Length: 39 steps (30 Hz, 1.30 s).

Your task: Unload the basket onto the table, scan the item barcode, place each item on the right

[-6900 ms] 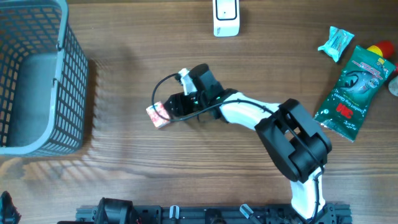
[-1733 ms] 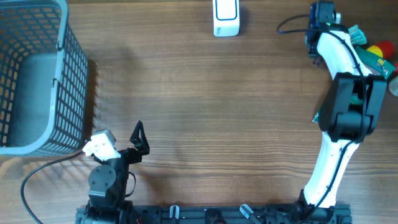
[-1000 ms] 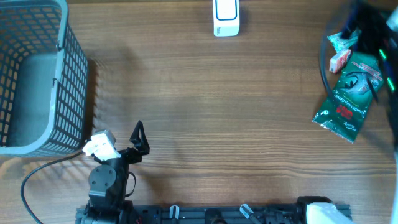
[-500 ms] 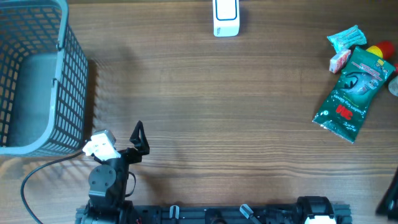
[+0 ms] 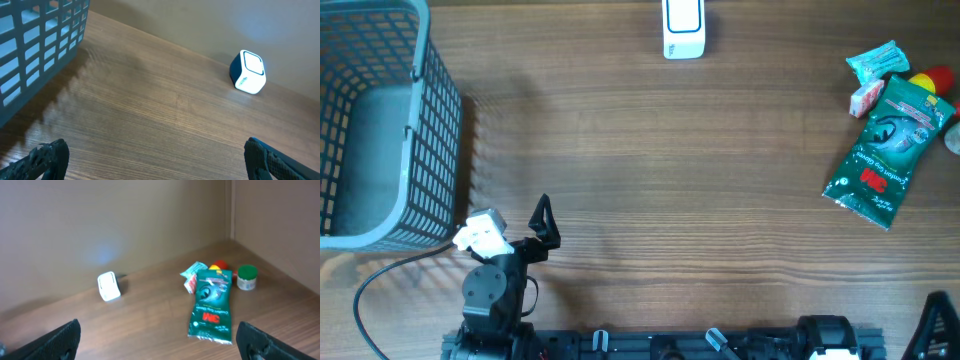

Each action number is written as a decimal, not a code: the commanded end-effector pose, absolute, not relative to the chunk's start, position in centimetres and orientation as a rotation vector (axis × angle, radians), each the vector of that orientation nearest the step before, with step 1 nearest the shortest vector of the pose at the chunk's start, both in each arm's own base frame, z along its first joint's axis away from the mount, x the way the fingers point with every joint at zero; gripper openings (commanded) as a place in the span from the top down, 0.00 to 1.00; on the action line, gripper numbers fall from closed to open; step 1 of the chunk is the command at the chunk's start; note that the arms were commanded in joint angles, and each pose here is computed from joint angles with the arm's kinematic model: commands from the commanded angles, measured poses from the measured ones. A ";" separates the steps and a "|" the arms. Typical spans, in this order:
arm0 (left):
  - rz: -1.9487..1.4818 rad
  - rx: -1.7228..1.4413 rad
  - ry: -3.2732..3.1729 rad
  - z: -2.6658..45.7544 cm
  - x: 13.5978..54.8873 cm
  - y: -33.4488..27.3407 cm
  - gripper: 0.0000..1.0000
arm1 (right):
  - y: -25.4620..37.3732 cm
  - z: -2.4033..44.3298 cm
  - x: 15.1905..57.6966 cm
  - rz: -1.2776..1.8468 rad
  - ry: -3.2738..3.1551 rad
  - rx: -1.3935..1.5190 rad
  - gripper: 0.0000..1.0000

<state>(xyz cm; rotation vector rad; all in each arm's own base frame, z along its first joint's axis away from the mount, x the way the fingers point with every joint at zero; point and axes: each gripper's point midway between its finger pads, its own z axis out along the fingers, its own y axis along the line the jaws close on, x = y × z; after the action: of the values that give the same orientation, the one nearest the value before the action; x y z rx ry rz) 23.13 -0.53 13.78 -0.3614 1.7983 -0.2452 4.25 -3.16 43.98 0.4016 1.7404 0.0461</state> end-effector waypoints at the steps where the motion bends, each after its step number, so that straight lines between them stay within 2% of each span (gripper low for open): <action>1: -0.238 -0.382 1.792 13.8 23.1 -0.2 0.00 | -3.0 44.1 3.5 0.135 1.614 0.454 0.00; 6: -0.238 -0.382 1.792 13.8 23.1 -0.2 0.00 | -3.1 43.9 3.5 0.188 1.413 0.444 0.00; 10: -0.238 -0.382 1.792 13.8 23.1 -0.2 0.00 | -3.2 42.7 5.4 0.207 1.288 0.428 0.00; 18: -0.238 -0.382 1.792 13.8 23.1 -0.2 0.00 | -3.3 36.3 16.4 0.246 1.228 0.438 0.00; 22: -0.238 -0.382 1.792 13.8 23.1 -0.2 0.00 | -3.3 30.8 20.9 0.350 1.178 0.504 0.00; 27: -0.238 -0.382 1.792 13.8 23.1 -0.2 0.00 | -3.4 26.9 22.6 0.422 1.150 0.551 0.00; 39: -0.238 -0.382 1.792 13.8 23.1 -0.2 0.00 | -3.3 19.4 24.3 0.293 1.398 0.542 0.00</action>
<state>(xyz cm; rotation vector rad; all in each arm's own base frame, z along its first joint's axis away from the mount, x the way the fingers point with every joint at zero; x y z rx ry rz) 23.13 -0.53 13.78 -0.3618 1.7983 -0.2455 24.24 -3.31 20.44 0.5703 1.3512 0.3383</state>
